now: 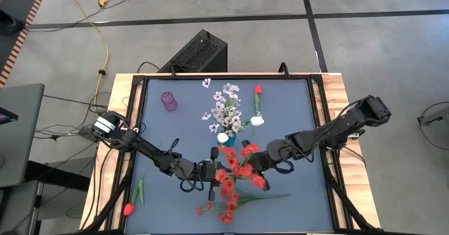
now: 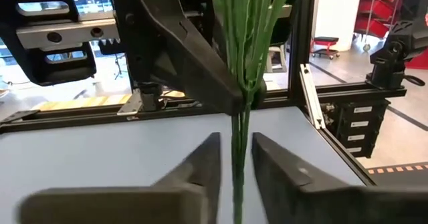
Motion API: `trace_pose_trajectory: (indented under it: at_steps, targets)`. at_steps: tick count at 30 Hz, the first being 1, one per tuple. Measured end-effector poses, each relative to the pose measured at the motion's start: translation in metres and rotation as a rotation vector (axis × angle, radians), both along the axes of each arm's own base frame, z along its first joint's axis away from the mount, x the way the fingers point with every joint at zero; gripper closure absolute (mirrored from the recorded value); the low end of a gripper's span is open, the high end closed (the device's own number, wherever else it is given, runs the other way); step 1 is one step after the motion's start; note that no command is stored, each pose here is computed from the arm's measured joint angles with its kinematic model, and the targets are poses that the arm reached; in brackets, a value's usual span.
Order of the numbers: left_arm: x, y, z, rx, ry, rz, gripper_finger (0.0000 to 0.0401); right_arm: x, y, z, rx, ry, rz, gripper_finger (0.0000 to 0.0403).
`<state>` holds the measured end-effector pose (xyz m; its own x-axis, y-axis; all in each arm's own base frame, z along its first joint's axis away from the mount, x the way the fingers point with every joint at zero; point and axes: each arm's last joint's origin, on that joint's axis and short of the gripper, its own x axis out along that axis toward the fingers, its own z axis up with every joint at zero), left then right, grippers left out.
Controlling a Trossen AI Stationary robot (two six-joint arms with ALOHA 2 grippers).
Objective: Sort flowers into vase by color
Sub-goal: Put the right red flowers into the purple vase
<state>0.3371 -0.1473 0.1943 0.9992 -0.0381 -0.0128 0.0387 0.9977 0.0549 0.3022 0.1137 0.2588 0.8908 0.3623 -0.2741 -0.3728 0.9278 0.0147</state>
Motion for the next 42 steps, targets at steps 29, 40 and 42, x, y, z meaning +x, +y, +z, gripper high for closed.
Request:
trace_pose_trajectory:
  at_steps: [29, 40, 42]
  targets:
    - [-0.065, 0.018, 0.114, 0.096, -0.127, -0.067, 0.0400, -0.067, -0.009, 0.033, 0.027, 0.236, 0.011, 0.0217]
    - [-0.130, 0.077, 0.148, 0.143, 0.065, 0.432, 0.0401, -0.060, -0.006, 0.017, -0.031, 0.308, 0.015, 0.0225]
    - [-0.138, 0.087, 0.147, 0.148, 0.083, 0.499, 0.0401, -0.060, -0.007, 0.019, -0.027, 0.298, 0.012, 0.0226]
